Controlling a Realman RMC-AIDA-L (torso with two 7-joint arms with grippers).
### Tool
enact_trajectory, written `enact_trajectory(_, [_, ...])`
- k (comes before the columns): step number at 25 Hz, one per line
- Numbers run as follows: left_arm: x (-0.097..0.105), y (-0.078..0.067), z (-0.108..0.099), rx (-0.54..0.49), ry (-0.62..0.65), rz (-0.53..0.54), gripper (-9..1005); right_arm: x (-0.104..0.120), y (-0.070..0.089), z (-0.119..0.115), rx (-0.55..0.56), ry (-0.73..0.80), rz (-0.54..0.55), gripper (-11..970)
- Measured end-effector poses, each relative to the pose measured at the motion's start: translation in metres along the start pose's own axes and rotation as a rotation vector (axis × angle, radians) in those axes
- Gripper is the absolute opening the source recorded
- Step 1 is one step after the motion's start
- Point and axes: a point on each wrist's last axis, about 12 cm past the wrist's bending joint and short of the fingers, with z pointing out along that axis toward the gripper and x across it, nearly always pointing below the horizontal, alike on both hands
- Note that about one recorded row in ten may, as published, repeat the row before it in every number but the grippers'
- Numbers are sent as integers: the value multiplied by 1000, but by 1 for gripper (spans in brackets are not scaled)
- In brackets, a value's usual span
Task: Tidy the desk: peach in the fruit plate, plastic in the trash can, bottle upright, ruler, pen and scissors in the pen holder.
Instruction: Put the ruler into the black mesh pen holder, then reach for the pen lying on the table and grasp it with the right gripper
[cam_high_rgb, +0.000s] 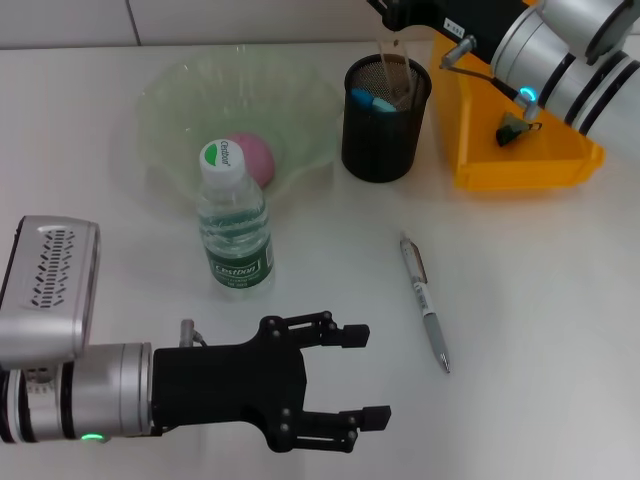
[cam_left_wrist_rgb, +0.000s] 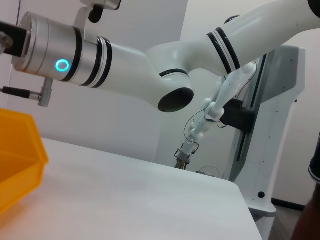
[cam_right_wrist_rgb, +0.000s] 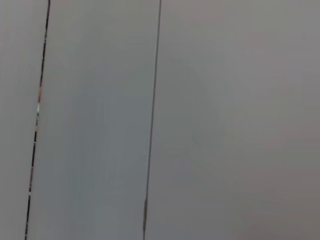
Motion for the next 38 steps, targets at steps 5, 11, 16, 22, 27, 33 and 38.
enact_trajectory(5, [-1,0,0,1,0,2,813,2,-1,-1,8,18,-1,474])
enact_trajectory(11, [-1,0,1,2,0,2,813,4,-1,-3,11,21,0,480])
enact_trajectory(16, [-1,0,1,4,-2,3,813,7,1,-6,-3,29,-6,484])
enact_trajectory(22, [-1,0,1,6,-3,6,813,12,2,-15,-2,27,-13,489])
enact_trajectory(27, [-2,0,1,7,-4,11,813,12,3,-26,-9,-17,-14,523])
enact_trajectory(33, [-3,1,1,7,-4,15,813,9,4,-40,-18,-92,4,587])
enact_trajectory(38, [-4,1,1,9,-3,17,813,-7,-8,-72,-38,-206,117,703])
